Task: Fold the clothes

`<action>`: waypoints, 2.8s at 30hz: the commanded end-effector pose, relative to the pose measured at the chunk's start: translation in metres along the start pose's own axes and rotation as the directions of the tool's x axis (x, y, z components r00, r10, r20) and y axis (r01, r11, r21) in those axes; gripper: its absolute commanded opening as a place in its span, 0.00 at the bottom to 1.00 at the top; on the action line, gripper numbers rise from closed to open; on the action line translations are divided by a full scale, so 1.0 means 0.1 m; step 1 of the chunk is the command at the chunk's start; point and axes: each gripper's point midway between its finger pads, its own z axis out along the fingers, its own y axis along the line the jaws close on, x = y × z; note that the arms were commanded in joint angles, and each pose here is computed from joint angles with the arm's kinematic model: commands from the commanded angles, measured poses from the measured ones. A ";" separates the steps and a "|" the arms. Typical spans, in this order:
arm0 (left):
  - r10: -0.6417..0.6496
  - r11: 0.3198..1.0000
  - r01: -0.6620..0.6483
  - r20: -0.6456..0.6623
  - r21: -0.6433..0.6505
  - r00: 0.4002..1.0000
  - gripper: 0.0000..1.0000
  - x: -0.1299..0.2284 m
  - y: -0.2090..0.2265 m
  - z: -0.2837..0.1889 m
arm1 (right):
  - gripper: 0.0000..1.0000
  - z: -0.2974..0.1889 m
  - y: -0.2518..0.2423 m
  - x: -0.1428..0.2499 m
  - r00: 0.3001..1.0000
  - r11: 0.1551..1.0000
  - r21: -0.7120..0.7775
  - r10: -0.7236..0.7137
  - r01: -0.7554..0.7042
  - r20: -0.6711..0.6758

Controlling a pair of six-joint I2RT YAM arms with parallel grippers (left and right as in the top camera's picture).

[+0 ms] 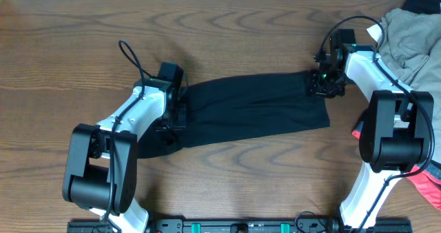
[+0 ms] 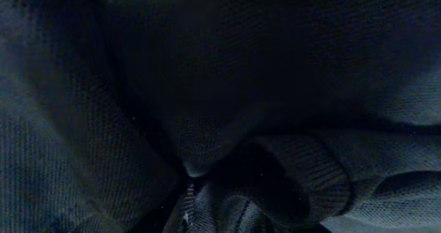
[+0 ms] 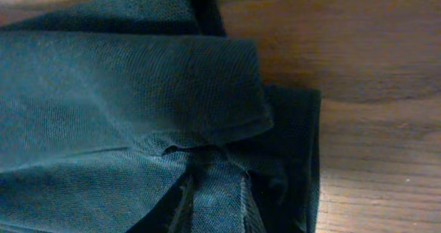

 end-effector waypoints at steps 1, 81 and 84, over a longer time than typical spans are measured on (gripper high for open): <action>-0.041 0.983 0.038 -0.014 -0.178 0.999 0.33 0.07 0.33 0.07 | 0.22 0.20 -0.11 0.16 0.997 0.999 0.043 0.008 -0.005 -0.074; -0.047 0.992 0.051 0.036 -0.114 0.998 0.60 -0.10 0.21 -0.08 | 0.01 0.16 -0.08 0.29 0.972 0.934 -0.284 0.234 -0.217 0.028; -0.052 0.997 0.057 0.090 -0.050 0.995 0.61 -0.22 0.11 -0.32 | 0.01 0.15 -0.21 0.27 0.968 0.946 -0.231 0.245 -0.228 0.048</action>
